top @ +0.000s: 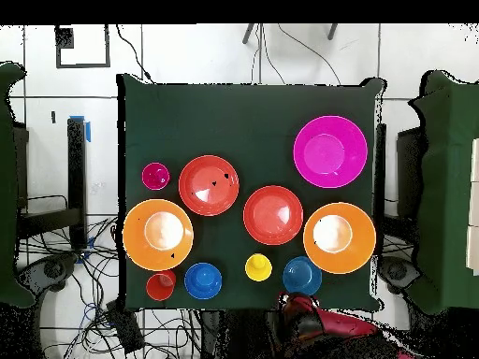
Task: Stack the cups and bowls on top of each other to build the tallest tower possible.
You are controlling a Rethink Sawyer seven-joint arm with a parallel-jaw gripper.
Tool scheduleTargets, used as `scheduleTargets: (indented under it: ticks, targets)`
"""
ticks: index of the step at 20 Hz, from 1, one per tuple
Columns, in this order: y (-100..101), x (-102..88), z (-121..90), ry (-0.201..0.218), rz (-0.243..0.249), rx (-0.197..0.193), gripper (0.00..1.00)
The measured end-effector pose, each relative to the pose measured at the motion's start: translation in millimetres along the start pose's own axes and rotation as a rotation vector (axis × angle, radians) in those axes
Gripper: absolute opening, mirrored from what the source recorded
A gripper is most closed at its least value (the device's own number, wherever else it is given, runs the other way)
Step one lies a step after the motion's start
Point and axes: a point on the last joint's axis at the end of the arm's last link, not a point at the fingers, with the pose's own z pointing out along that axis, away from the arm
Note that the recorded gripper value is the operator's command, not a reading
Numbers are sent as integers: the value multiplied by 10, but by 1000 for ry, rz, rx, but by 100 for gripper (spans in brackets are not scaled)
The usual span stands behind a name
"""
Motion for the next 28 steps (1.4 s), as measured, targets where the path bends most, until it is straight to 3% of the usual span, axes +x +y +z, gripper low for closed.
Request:
scheduleTargets:
  ticks: [5,10,22,28]
  targets:
    - [-26,-182,-192,-9,-4,6,100]
    - [-4,-274,-254,-28,-12,4,100]
    - [63,-289,-230,-29,-28,-10,100]
    - [119,-309,-222,-52,-71,-18,100]
